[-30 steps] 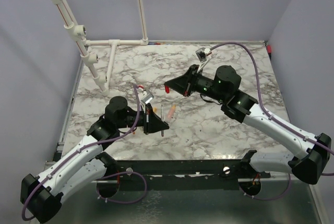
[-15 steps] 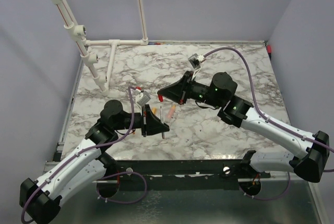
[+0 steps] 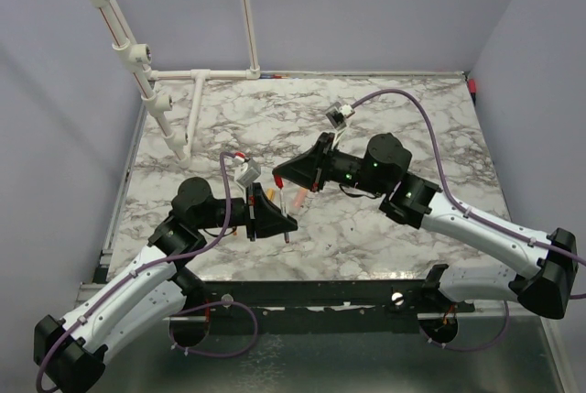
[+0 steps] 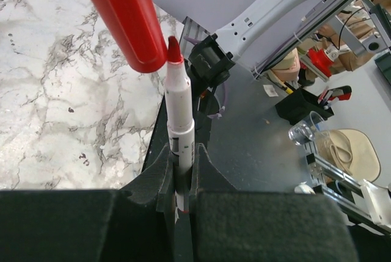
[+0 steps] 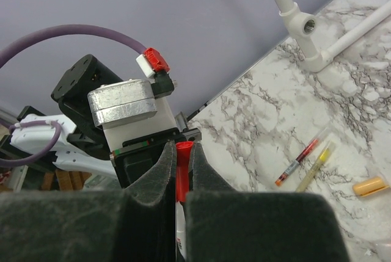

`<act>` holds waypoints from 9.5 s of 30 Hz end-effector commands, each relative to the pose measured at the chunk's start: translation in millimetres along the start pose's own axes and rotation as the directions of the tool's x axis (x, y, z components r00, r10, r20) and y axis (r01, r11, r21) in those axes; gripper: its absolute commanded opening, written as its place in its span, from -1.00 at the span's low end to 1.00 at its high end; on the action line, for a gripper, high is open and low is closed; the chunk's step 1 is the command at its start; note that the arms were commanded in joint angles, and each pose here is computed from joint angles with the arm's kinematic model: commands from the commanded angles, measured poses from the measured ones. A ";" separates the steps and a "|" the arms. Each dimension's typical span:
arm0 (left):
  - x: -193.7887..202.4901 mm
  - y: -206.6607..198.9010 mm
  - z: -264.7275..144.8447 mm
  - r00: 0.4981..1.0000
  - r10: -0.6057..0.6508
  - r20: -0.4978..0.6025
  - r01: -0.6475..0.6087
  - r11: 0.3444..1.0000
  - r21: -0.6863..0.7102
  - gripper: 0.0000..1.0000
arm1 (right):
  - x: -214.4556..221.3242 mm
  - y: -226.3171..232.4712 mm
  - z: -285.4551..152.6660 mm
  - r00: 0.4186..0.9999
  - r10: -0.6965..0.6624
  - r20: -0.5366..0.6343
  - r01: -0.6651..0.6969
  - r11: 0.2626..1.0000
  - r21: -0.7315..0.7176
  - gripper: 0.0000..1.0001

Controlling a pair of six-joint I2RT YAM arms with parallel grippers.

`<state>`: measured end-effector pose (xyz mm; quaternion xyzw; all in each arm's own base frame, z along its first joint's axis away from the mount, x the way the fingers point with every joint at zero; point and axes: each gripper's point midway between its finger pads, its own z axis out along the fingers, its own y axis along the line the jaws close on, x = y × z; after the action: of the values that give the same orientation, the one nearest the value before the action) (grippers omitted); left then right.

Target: Insert the pens into the pen caps

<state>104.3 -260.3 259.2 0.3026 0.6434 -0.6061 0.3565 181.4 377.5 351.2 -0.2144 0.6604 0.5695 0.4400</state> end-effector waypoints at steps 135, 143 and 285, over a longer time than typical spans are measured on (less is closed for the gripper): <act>6.2 30.6 -0.5 1.000 0.017 -0.007 -0.018 0.988 -0.153 -1.00 | 1.3 -11.5 -27.0 0.994 -0.106 -0.020 0.107 0.964 0.245 0.04; 7.7 44.2 -3.0 1.000 0.012 -0.016 -0.016 0.973 -0.229 -1.00 | 15.2 -28.4 -8.7 0.989 -0.088 -0.115 0.120 0.941 0.315 0.02; 46.8 209.0 -79.7 0.938 -0.329 0.110 0.178 0.185 -0.966 -1.00 | 42.8 -99.1 -77.4 0.965 -0.115 -0.236 0.257 0.591 0.765 -0.07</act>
<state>231.5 -174.6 109.2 -0.0191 0.9360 -0.1482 0.3187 210.7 300.0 271.9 -0.1147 0.8375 0.1878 0.5002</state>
